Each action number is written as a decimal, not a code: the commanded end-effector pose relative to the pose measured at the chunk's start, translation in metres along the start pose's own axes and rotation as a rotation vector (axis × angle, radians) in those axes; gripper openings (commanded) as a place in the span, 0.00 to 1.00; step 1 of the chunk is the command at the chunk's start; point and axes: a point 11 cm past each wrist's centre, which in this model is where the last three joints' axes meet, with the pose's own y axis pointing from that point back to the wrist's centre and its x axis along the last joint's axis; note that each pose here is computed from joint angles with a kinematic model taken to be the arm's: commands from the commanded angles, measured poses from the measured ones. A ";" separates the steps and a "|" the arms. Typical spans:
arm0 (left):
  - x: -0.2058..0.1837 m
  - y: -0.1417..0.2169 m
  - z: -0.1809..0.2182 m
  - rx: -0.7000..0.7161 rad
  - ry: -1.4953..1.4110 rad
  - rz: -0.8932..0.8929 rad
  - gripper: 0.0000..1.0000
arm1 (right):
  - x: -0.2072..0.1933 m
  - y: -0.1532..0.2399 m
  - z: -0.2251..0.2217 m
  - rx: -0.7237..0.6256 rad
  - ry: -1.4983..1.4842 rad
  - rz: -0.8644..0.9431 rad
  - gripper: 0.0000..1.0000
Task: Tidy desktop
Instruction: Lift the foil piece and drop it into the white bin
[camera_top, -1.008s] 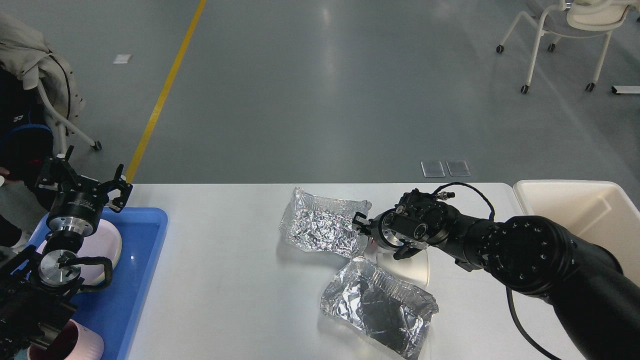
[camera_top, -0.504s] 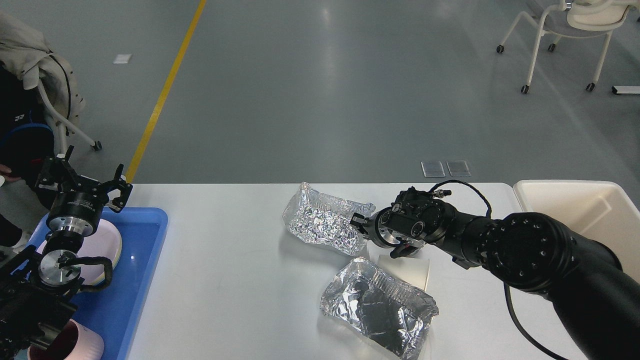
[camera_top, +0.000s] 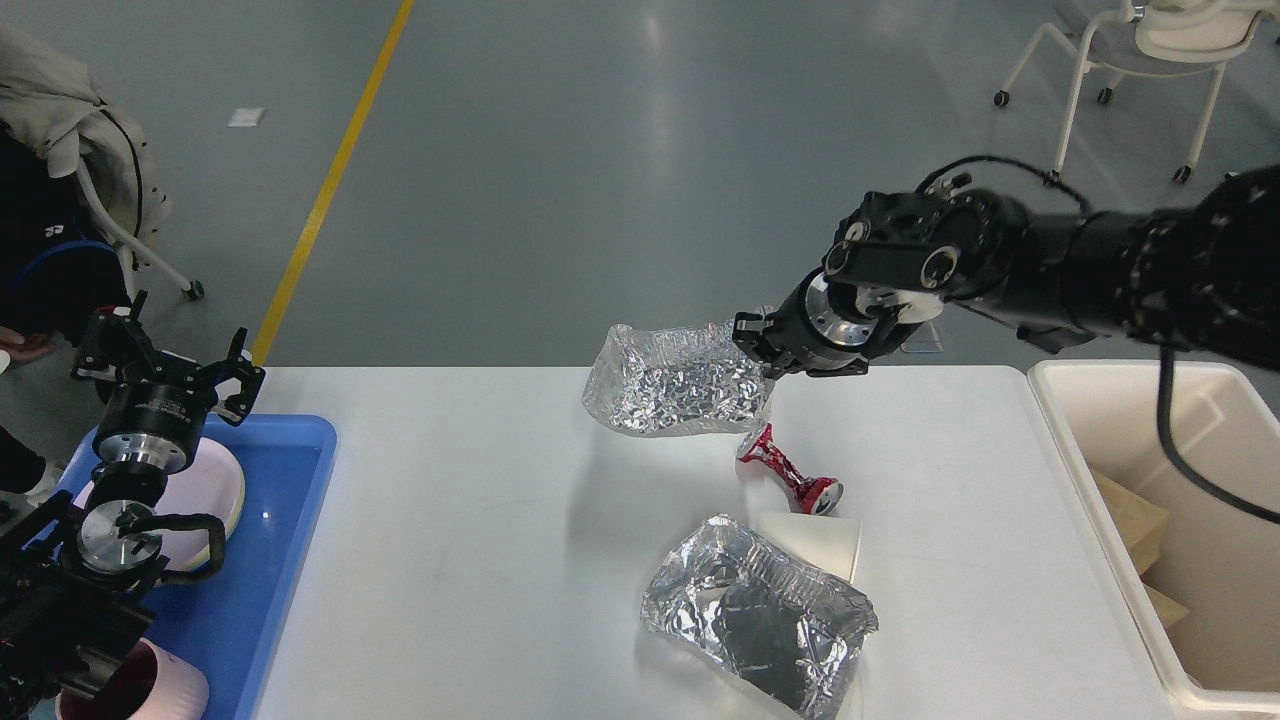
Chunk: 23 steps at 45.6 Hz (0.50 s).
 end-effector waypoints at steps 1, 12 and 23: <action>0.000 0.000 0.000 0.000 0.000 0.000 0.98 | -0.005 0.056 0.012 -0.030 0.058 -0.060 0.00; 0.000 0.000 0.000 -0.001 0.001 0.000 0.98 | -0.025 0.126 0.026 -0.019 0.080 -0.087 0.00; 0.000 0.000 0.000 -0.001 0.001 0.000 0.98 | 0.013 0.108 0.155 -0.231 -0.109 0.080 0.00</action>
